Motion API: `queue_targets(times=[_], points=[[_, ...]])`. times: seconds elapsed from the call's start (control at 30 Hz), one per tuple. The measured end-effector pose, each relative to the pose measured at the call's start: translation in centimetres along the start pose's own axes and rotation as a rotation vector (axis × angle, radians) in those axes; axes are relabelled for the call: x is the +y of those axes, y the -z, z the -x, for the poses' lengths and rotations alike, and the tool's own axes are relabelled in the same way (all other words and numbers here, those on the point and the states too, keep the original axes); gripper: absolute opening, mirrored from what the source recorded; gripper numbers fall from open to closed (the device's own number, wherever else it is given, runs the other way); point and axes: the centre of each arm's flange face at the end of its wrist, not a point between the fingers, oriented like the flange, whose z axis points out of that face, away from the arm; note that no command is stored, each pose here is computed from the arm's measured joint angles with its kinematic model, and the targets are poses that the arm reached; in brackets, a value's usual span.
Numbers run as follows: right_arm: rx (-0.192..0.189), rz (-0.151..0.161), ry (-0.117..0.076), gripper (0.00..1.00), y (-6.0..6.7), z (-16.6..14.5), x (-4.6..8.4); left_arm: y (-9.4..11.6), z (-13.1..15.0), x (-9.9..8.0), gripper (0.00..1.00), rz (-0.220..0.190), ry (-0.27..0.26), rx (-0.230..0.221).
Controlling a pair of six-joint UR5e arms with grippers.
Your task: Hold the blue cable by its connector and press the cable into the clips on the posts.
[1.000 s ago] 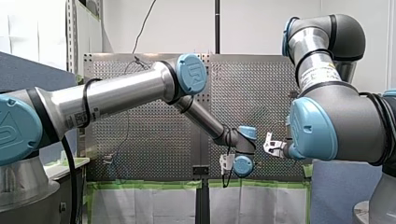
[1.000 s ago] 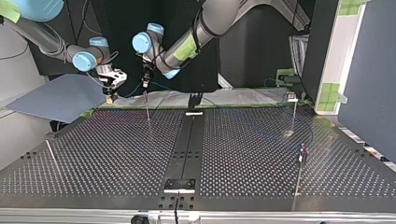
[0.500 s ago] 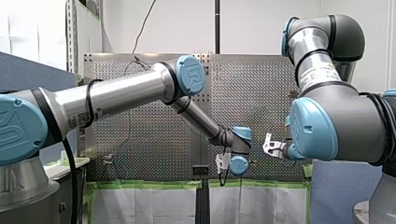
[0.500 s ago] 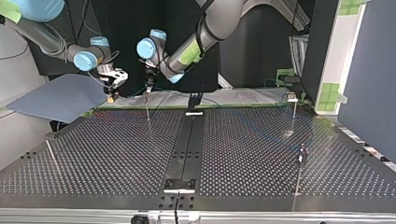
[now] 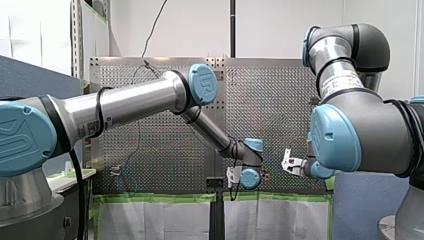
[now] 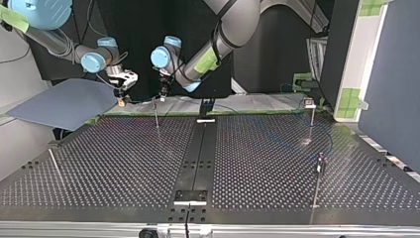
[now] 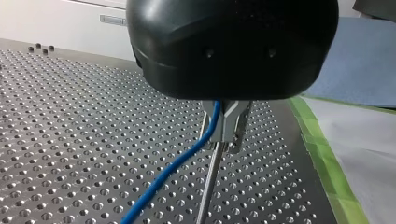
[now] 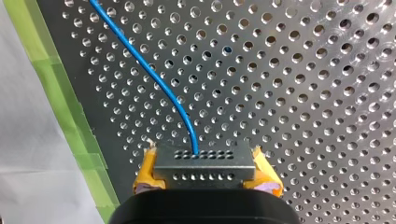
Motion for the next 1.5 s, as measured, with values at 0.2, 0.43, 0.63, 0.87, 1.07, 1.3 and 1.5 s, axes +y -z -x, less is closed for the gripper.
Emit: queue_targets(times=[0.2, 0.43, 0.63, 0.87, 1.07, 1.3, 1.5], points=[[0.008, 0.011, -0.010, 0.00, 0.0, -0.2, 1.0, -0.5, 0.2, 0.2, 0.00, -0.004, 0.007, -0.005], [0.022, -0.002, -0.017, 0.00, -0.1, -0.5, 1.6, -1.9, 1.2, 1.1, 0.00, 0.006, 0.022, -0.023], [0.023, -0.016, -0.015, 0.00, -0.2, -0.5, 1.4, -3.3, 1.9, 2.5, 0.00, 0.022, 0.035, -0.032], [0.024, -0.023, -0.013, 0.00, -0.3, -0.5, 1.1, -3.7, 1.5, 3.2, 0.00, 0.017, 0.050, -0.022], [0.026, -0.024, -0.012, 0.00, -0.4, -0.6, 1.1, -3.8, -0.6, 2.9, 0.00, 0.002, 0.053, 0.011], [0.030, -0.026, -0.012, 0.00, -0.4, -0.7, 1.1, -4.3, -3.3, 4.2, 0.00, 0.006, 0.048, 0.054], [0.033, -0.028, -0.015, 0.00, -0.5, -0.7, 1.0, -5.1, -3.0, 4.9, 0.00, 0.007, 0.057, 0.054]])
